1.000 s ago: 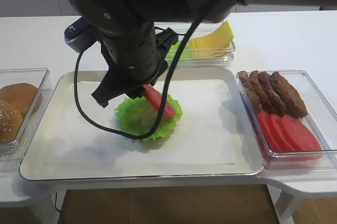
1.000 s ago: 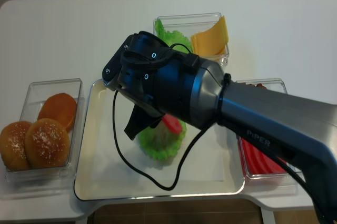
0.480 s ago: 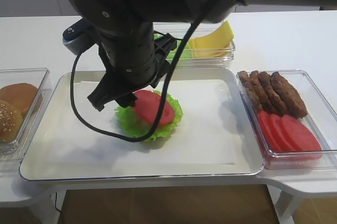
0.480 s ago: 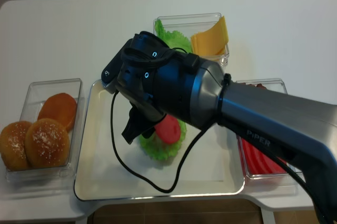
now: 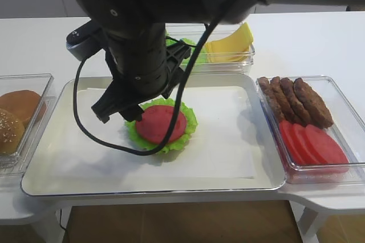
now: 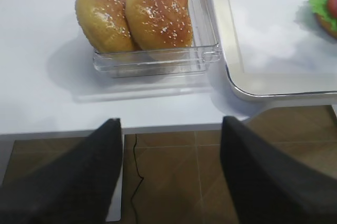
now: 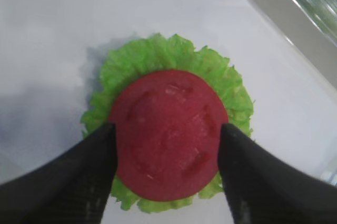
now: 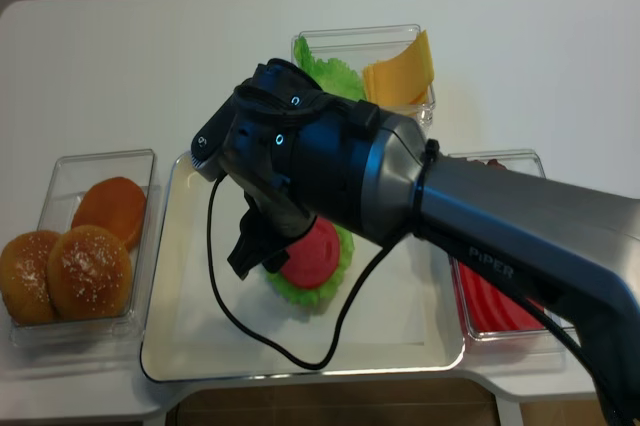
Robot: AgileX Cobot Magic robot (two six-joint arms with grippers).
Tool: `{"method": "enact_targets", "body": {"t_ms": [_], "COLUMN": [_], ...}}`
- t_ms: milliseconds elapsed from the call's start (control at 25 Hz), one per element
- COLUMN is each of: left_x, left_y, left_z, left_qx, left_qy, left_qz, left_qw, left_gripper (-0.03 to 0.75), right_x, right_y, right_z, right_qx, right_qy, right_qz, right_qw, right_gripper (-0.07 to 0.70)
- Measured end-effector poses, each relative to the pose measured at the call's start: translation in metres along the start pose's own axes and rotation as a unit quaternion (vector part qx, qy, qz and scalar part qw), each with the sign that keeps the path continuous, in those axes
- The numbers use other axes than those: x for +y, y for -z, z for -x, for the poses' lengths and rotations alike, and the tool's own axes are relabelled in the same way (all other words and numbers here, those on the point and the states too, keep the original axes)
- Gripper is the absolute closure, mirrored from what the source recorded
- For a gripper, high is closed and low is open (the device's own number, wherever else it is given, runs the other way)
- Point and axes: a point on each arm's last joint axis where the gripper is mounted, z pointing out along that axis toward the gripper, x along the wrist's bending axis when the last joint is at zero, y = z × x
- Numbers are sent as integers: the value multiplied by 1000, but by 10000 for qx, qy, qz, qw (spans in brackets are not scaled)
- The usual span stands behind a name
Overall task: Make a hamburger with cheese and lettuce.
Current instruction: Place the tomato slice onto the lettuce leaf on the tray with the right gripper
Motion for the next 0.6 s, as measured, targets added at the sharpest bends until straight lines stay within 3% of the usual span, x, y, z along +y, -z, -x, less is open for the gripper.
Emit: {"method": "enact_targets", "body": {"t_ms": [120, 200, 360, 600], "left_x": [0, 0, 0, 0], "left_y": [0, 0, 0, 0], "left_z": [0, 0, 0, 0], "left_qx": [0, 0, 0, 0], "left_qy": [0, 0, 0, 0], "left_qz": [0, 0, 0, 0], "left_qw": [10000, 10000, 10000, 10000], "left_gripper": [277, 277, 277, 277], "right_x": [2, 8, 15, 0], "right_y": [7, 18, 31, 36], "right_z": [4, 14, 55, 131], "right_qx": [291, 638, 1128, 1150], "right_qy": [-26, -199, -828, -1758], "right_qz": [35, 137, 263, 71], "right_qw": [9996, 9977, 9898, 9777], "right_gripper": [173, 173, 172, 173]}}
